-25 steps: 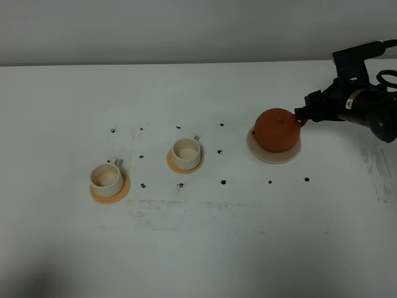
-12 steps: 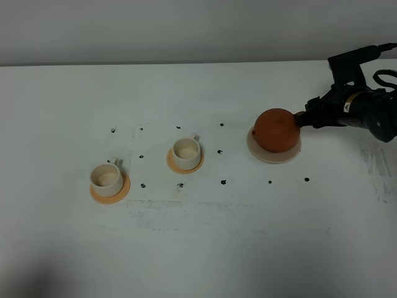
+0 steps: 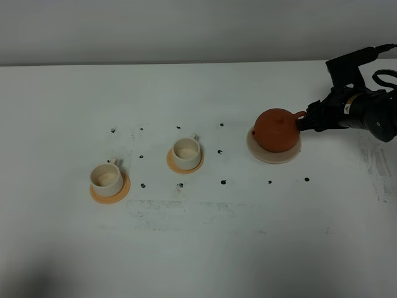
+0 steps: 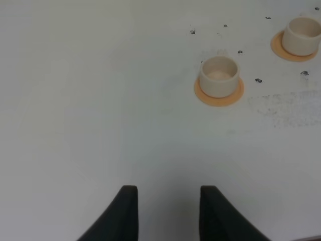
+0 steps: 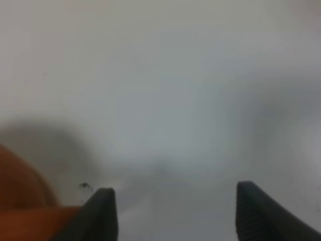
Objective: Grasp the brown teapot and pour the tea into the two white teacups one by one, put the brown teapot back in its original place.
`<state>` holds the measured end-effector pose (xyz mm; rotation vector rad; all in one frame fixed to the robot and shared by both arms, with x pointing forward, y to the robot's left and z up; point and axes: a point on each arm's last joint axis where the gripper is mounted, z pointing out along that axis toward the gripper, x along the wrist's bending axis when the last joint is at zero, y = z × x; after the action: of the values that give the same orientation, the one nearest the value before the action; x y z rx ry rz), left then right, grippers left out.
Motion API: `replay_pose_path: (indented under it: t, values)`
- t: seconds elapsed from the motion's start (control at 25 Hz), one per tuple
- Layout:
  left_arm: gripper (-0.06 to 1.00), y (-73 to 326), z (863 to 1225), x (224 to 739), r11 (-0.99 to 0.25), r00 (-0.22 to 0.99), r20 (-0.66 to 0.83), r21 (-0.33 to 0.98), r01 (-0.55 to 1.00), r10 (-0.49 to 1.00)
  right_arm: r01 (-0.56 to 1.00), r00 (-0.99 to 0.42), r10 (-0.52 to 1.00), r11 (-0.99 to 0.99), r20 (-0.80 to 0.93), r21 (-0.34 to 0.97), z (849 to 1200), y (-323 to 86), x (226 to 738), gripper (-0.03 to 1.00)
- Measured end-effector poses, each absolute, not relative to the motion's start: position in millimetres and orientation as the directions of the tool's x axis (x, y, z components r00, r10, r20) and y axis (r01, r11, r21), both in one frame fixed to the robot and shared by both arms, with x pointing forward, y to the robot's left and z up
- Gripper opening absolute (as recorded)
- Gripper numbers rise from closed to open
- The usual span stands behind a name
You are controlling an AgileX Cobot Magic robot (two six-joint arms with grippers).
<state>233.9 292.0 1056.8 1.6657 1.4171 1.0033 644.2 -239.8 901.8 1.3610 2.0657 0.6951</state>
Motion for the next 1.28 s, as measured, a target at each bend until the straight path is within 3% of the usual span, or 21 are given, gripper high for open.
replay_pose_path:
  t: [0.48,1.28]
  values:
    - [0.31,292,1057,234,-0.137,0.093,0.108,0.892,0.43,0.99,0.632,-0.381,0.895,0.436,-0.234,0.641,899,-241,642,0.5]
    - [0.31,292,1057,234,-0.137,0.093,0.108,0.892,0.43,0.99,0.608,-0.347,0.908,0.408,-0.234,0.681,913,-244,655,0.5]
